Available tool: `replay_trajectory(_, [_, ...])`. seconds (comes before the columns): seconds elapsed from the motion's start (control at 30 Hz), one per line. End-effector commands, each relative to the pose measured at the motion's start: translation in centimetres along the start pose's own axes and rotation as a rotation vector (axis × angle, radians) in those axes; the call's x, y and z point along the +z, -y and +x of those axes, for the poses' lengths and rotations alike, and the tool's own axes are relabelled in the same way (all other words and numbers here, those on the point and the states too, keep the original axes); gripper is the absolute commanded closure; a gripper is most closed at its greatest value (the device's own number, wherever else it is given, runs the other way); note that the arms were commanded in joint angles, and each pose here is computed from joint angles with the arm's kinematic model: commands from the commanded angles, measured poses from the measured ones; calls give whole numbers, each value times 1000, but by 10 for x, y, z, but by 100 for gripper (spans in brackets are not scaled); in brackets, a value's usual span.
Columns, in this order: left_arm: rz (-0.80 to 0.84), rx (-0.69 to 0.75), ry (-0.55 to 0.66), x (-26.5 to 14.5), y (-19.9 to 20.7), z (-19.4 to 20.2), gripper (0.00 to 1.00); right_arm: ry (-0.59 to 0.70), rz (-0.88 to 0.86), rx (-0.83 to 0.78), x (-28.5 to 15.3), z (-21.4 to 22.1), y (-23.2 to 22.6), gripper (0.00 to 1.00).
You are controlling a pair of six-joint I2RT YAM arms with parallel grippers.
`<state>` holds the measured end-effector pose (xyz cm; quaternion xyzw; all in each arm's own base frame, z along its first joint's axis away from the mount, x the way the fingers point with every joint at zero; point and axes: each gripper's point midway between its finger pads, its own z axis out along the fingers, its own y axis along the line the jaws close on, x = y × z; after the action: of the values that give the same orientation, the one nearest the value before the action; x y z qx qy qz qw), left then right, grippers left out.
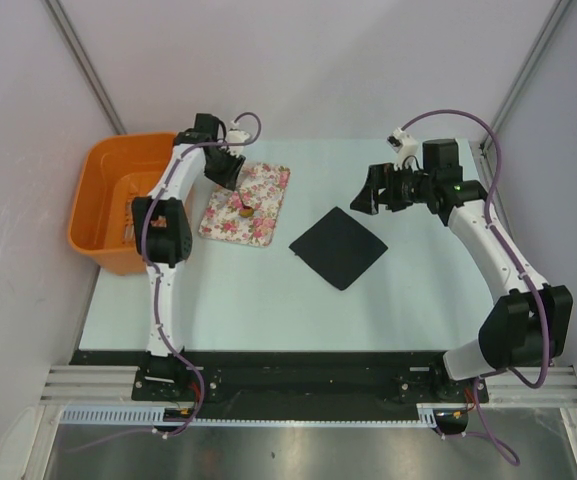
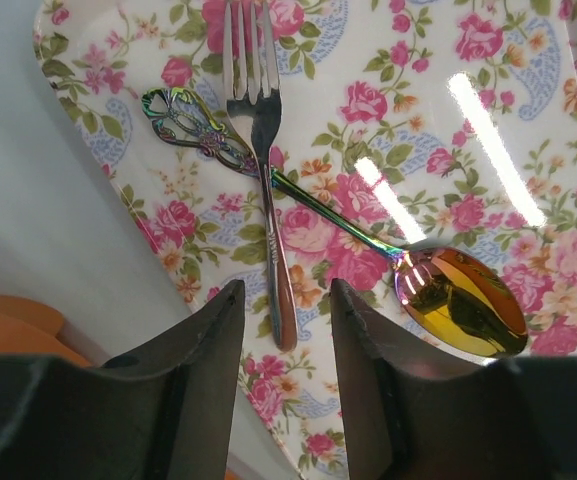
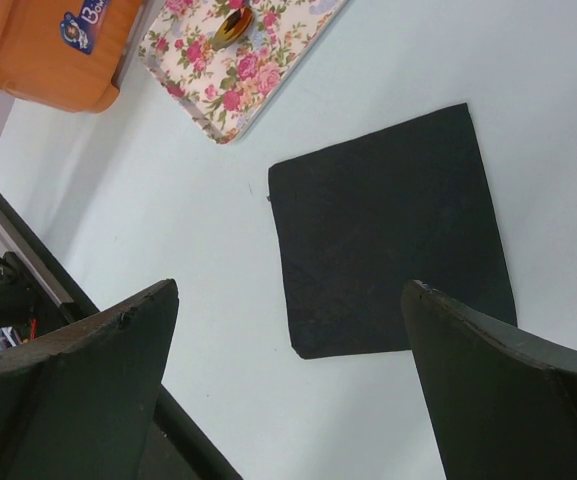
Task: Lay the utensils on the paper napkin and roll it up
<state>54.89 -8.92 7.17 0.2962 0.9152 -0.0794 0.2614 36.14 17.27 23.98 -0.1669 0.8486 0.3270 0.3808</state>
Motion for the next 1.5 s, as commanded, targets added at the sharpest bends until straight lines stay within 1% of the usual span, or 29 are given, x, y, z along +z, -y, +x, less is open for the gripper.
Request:
replay_trajectory(0.0, [-16,108,10,4,-8,-7,56,-1,-12,-16,2,-3,0,0])
replay_trajectory(0.4, [-45,143,-27,43,-13,0,56,-24,2,-9,6,3,5,0])
replay_trajectory(0.5, [-25,151,-35,51,-11,3,58,-25,9,-13,6,3,6,0])
replay_trajectory(0.53, [-20,167,-49,53,-10,4,61,-26,9,-15,5,3,6,0])
replay_trajectory(0.7, [30,199,-62,58,4,7,65,-27,12,-15,5,2,7,0])
replay_trajectory(0.87, [99,166,-101,64,18,20,71,-35,11,-16,6,3,7,0])
replay_trajectory(1.0, [157,121,-144,67,30,37,73,-39,12,-16,5,3,8,0])
replay_trajectory(1.1, [170,75,-144,66,32,40,74,-43,11,-17,5,2,7,0])
replay_trajectory(1.17, [162,72,-153,64,33,41,76,-47,9,-16,5,3,7,0])
replay_trajectory(1.2, [142,84,-140,60,31,35,76,-44,11,-18,5,2,7,0])
replay_trajectory(1.23, [122,84,-170,62,30,44,77,-44,9,-14,5,2,7,0])
replay_trajectory(1.27, [105,90,-173,62,30,44,78,-46,8,-12,5,2,7,0])
replay_trajectory(1.3, [75,99,-158,59,26,39,80,-45,11,-10,6,2,8,0])
replay_trajectory(1.33, [36,100,-192,61,22,48,85,-42,7,-10,6,1,8,0])
replay_trajectory(1.47, [-1,119,-201,63,22,47,91,-42,9,-12,6,1,8,0])
